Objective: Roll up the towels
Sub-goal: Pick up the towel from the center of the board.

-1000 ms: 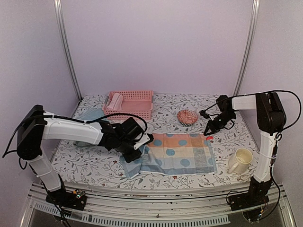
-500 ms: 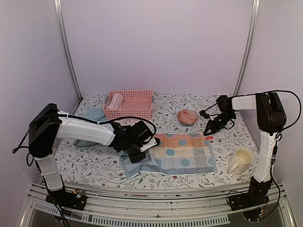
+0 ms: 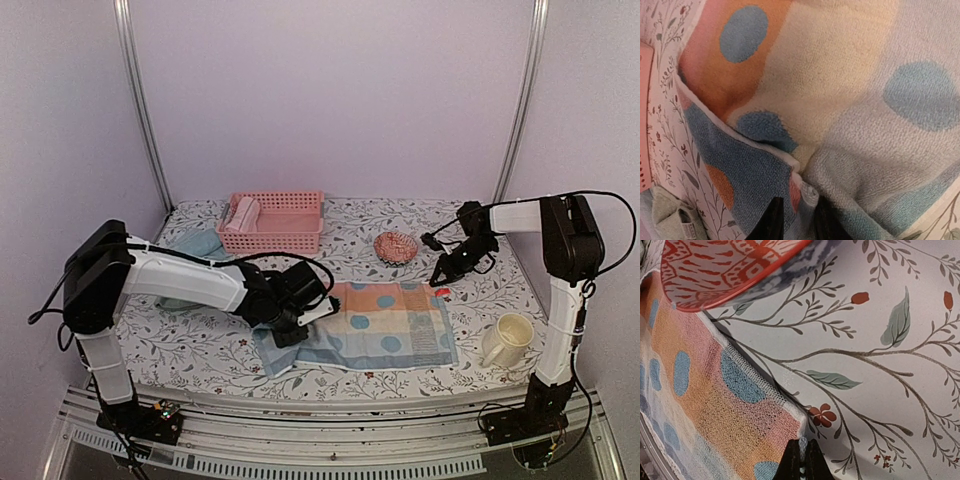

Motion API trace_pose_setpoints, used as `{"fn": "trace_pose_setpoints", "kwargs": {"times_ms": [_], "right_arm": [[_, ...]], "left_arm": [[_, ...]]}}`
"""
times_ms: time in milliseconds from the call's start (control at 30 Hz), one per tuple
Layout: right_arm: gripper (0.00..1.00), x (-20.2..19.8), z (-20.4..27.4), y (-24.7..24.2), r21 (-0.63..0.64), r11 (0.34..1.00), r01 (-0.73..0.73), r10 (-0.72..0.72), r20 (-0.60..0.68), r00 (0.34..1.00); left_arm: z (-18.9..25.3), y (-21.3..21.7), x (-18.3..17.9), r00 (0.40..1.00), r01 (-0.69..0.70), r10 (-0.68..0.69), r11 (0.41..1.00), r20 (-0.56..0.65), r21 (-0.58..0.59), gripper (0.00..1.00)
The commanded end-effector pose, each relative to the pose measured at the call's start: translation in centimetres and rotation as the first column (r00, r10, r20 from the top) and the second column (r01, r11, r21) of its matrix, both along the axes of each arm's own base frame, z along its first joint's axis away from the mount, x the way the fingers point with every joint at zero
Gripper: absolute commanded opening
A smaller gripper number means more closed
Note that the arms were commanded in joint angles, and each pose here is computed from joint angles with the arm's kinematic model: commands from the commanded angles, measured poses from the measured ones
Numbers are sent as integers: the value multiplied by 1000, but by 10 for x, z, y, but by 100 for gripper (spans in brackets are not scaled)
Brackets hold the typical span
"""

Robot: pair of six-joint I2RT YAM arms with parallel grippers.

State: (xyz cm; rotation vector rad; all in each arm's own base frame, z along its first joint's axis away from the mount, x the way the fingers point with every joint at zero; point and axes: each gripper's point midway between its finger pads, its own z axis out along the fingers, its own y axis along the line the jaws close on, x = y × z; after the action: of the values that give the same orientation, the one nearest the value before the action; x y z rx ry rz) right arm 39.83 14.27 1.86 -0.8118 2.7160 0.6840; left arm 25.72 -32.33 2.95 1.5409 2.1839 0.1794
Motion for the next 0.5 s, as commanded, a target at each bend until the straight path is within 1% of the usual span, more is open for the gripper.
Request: {"fn": "trace_pose_setpoints", "kwargs": {"times_ms": [0,200,367,467], "right_arm": [[3,-2,-1,2,21,1000,-6,6,-6,1000],[3,-1,5,2,26,1000,-7,7,7,1000],[3,4,20,1,22,1000,-8,7,53,999],[3,11,42,-1,40,999,-2,-2,101,995]], "left_arm": [[-2,4,11,998,-27,24,998,55,51,17],[10,4,21,996,-60,60,998,62,-4,0],[42,10,35,988,-133,143,982,65,-137,0],[74,21,47,975,-195,216,948,57,-249,0]]}}
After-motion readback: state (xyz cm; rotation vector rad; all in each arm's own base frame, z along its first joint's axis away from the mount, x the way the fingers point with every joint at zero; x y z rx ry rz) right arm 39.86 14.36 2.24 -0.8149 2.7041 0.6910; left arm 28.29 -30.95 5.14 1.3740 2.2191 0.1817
